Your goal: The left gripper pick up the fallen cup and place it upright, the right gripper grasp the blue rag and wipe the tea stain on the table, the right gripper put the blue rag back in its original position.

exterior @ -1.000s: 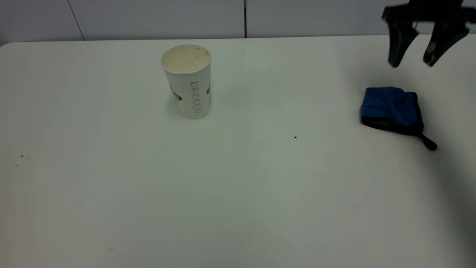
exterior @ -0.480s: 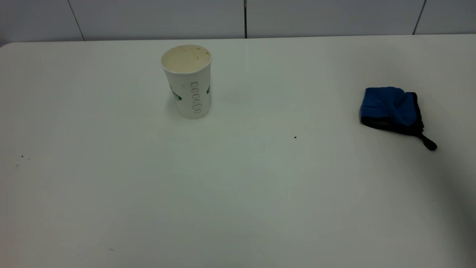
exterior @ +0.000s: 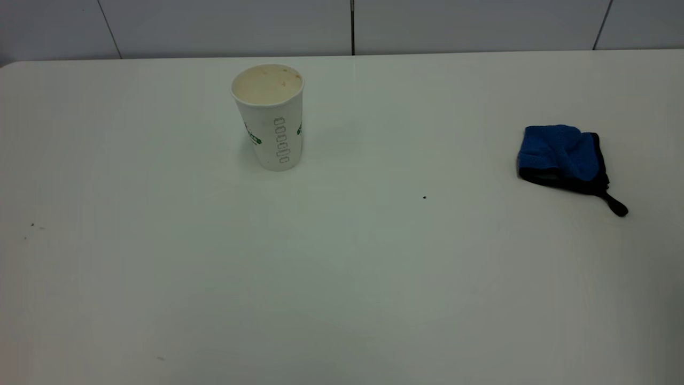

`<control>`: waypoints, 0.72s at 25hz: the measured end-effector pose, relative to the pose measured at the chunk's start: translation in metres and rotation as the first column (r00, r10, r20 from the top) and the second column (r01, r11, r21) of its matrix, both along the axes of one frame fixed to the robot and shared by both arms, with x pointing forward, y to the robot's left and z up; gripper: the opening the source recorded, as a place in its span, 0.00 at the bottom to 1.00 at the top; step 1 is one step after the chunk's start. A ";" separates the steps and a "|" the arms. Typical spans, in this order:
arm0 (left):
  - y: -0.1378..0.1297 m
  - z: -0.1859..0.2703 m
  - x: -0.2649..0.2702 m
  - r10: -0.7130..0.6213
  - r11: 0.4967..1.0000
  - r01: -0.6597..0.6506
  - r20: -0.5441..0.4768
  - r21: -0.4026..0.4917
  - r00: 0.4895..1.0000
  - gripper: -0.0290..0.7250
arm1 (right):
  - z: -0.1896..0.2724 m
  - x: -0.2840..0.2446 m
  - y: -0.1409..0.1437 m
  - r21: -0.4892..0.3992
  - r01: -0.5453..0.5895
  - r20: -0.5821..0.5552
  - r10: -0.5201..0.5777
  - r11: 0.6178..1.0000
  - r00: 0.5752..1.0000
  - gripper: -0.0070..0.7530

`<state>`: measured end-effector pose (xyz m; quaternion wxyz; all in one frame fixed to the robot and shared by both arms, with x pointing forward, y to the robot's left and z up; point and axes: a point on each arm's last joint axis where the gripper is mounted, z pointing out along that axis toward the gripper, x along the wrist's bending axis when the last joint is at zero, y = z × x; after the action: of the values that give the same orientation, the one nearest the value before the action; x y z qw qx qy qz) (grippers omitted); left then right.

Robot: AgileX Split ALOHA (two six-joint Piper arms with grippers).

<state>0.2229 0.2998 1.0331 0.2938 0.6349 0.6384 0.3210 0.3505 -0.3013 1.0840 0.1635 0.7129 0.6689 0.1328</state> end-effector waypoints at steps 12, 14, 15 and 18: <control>0.000 0.000 0.000 0.001 1.000 -0.001 0.000 -0.001 1.000 0.72 | -0.029 -0.101 -0.003 0.028 0.009 0.361 -0.019 1.000 0.932 0.82; 0.000 0.000 0.000 0.001 1.000 -0.001 0.000 -0.001 1.000 0.72 | -0.034 -0.102 -0.002 0.033 0.012 0.392 -0.024 0.999 0.920 0.81; 0.000 0.000 0.000 0.001 1.000 -0.001 0.000 -0.001 1.000 0.72 | -0.037 -0.102 -0.002 0.037 0.021 0.402 -0.034 0.999 0.915 0.81; 0.000 0.000 0.000 0.001 1.000 -0.001 0.000 -0.001 1.000 0.72 | -0.044 -0.105 -0.001 0.040 0.028 0.472 -0.044 0.999 0.881 0.80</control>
<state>0.2229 0.2998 1.0331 0.2939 0.6345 0.6388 0.3208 0.2452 -0.3019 1.0403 0.3125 0.6738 0.5934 0.3102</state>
